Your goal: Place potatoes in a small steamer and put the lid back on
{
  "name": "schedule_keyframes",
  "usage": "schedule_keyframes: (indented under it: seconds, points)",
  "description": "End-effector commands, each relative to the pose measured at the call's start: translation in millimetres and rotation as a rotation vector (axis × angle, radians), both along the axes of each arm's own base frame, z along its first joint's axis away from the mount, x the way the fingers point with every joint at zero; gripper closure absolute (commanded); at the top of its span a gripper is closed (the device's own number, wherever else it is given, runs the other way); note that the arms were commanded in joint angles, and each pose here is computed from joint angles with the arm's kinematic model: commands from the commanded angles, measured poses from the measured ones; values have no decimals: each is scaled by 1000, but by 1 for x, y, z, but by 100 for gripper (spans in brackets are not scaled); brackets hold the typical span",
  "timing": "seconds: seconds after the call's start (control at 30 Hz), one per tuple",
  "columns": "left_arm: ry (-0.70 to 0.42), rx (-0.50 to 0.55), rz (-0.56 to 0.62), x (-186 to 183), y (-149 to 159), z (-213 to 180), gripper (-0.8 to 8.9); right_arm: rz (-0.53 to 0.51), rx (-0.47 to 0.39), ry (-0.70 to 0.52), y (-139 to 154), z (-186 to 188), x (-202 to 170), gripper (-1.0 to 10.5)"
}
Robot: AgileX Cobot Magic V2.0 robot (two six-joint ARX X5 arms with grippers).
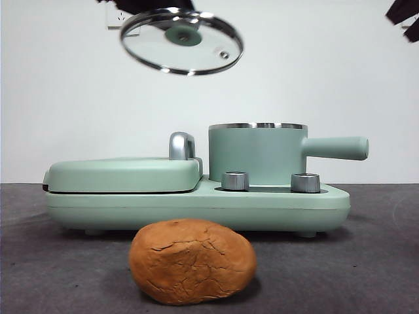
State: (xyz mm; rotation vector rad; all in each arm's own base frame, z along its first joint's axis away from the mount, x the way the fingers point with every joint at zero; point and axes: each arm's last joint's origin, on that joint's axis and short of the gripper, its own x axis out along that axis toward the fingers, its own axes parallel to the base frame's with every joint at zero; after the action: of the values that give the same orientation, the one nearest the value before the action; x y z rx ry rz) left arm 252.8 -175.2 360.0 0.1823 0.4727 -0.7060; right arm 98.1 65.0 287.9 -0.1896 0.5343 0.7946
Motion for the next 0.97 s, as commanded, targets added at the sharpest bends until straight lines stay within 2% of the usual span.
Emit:
schedule_keyframes:
  seconds: [0.03,0.2,0.47,0.97]
  points:
    - [-2,-16,18,-8,6,-4,799,39,-5,4,7,3,4,614]
    - [26,-48,63,-28,25,-18,799,145,-71,31,25,-6,13,611]
    - [21,-67,106,-45,46,-17,800,317,-119,27,69,-22,27,556]
    - [20,-59,111,-48,51,-15,800,482,-242,132,140,-86,48,554]
